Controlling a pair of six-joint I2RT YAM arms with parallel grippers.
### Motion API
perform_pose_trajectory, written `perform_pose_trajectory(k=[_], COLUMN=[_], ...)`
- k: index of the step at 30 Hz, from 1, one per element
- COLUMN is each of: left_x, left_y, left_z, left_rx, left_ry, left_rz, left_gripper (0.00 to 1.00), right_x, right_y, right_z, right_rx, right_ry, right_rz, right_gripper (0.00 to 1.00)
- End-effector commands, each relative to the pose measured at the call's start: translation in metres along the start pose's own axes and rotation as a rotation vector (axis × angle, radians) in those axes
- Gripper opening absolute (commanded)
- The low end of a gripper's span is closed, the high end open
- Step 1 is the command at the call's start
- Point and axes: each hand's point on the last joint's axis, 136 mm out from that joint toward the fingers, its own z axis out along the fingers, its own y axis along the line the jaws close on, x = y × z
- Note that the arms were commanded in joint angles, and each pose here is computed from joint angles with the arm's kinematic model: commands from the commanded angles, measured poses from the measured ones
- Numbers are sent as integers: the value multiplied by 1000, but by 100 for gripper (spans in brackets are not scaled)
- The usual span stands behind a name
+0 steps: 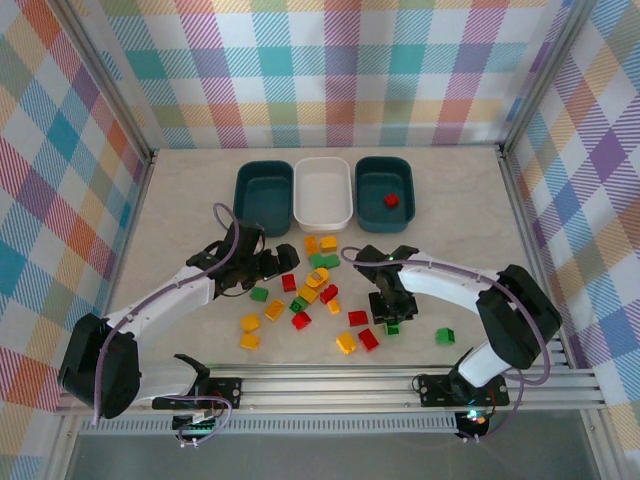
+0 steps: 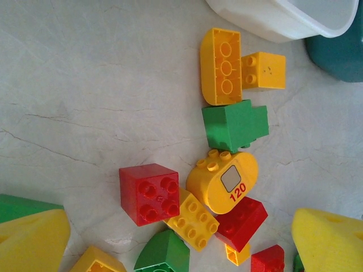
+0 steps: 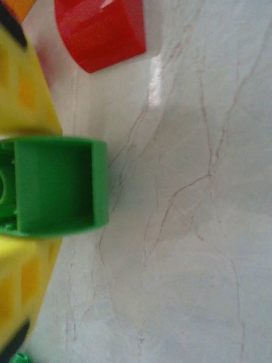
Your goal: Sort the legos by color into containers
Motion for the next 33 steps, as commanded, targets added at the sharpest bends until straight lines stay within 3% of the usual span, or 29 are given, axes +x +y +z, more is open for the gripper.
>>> perform_pose_trajectory(k=[1, 5, 8, 16, 19, 25, 31, 33], left_x=[-3, -5, -9, -53, -62, -41, -23, -18], left_y=[-8, -5, 2, 38, 41, 37, 32, 30], left_z=[-5, -8, -11, -10, -9, 2, 2, 3], left_rx=[6, -14, -45, -53, -53, -65, -133, -134], left_ry=[7, -9, -34, -61, -57, 37, 67, 76], left_rz=[30, 34, 26, -220, -248, -217, -131, -123], left_gripper=[100, 100, 100, 100, 100, 94, 94, 95], right_x=[-7, -26, -61, -220, -266, -333, -366, -370], right_y=[-2, -10, -3, 55, 72, 101, 108, 109], right_z=[-3, -29, -60, -127, -124, -116, -96, -91], right_rx=[14, 57, 46, -101, -140, -168, -151, -154], right_ry=[-46, -152, -266, -599, -624, -646, -603, -591], right_rz=[13, 22, 0, -56, -60, -94, -123, -127], right_gripper=[31, 24, 23, 23, 24, 25, 29, 35])
